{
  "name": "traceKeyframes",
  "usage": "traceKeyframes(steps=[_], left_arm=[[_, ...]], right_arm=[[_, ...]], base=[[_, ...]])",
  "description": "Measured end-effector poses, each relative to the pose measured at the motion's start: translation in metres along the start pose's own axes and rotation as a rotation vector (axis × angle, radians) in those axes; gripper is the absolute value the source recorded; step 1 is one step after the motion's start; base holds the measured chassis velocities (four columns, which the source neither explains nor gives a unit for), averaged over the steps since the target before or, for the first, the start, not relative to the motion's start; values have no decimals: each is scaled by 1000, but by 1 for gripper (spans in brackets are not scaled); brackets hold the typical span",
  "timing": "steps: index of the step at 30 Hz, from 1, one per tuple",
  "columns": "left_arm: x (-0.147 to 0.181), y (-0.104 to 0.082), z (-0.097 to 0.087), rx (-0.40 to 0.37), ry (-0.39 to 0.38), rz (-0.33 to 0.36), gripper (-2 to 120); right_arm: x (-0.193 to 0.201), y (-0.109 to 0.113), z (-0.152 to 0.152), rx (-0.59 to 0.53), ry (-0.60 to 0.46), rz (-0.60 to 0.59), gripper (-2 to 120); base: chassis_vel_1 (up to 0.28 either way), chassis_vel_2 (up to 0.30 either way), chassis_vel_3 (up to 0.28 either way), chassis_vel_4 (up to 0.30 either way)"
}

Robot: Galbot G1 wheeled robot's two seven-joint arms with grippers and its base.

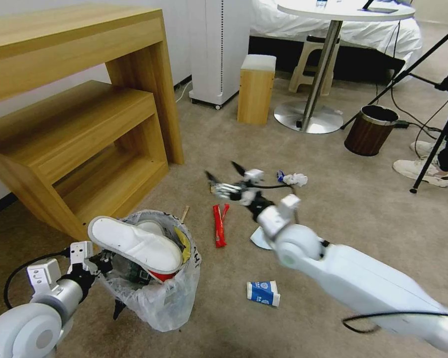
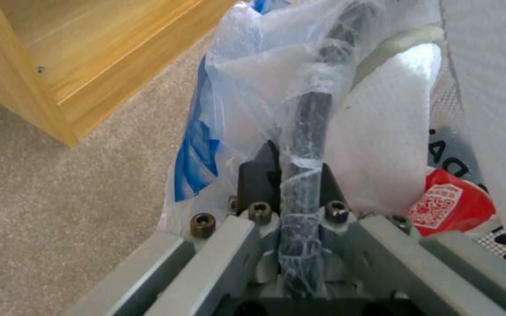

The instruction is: Pick up the trash bin and place the garbage on the floor into it.

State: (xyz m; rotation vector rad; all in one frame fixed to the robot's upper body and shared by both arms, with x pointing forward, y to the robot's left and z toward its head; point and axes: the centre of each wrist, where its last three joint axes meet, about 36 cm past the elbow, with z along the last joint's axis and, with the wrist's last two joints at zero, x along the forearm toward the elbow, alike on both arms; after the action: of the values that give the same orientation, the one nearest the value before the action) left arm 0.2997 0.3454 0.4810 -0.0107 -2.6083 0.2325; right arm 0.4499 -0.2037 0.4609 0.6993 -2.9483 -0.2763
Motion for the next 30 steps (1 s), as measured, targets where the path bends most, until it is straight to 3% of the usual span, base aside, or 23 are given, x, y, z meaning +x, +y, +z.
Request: traceKeyframes(steps=[2, 4, 5, 6, 9, 13, 18, 20, 21, 23, 24, 30], left_arm=[[-2, -1, 2, 0, 2, 0, 1], [-2, -1, 2, 0, 3, 0, 1], [-3, -1, 3, 2, 5, -1, 1], [-3, -1, 3, 2, 5, -1, 1], [-4, -1, 5, 4, 6, -3, 1], [-5, 1, 6, 7, 7, -7, 1], [-6, 3, 8, 8, 6, -11, 1], [-7, 4, 9, 9, 7, -13, 1], [-7, 4, 9, 9, 7, -13, 1], [-8, 4, 9, 11, 7, -14, 1], [-8, 4, 9, 11, 7, -14, 1], [-11, 4, 9, 17, 3, -13, 1]], right_arm=[[30, -18, 3, 41, 127, 97, 100], [33, -20, 4, 47, 144, 107, 100], [50, -21, 11, 52, 223, 146, 100], [50, -21, 11, 52, 223, 146, 100], [68, -22, 24, 83, 357, 206, 100], [80, -30, 46, 145, 474, 216, 100], [84, -41, 69, 217, 523, 182, 100], [86, -58, 88, 314, 476, 73, 100], [86, -58, 88, 314, 476, 73, 100], [89, -86, 102, 420, 421, -84, 100], [89, -86, 102, 420, 421, -84, 100], [106, -143, 130, 549, 395, -318, 100]], base=[[0, 0, 0, 0], [0, 0, 0, 0], [0, 0, 0, 0], [0, 0, 0, 0], [0, 0, 0, 0], [0, 0, 0, 0], [0, 0, 0, 0], [0, 0, 0, 0], [0, 0, 0, 0], [0, 0, 0, 0], [0, 0, 0, 0], [0, 0, 0, 0]])
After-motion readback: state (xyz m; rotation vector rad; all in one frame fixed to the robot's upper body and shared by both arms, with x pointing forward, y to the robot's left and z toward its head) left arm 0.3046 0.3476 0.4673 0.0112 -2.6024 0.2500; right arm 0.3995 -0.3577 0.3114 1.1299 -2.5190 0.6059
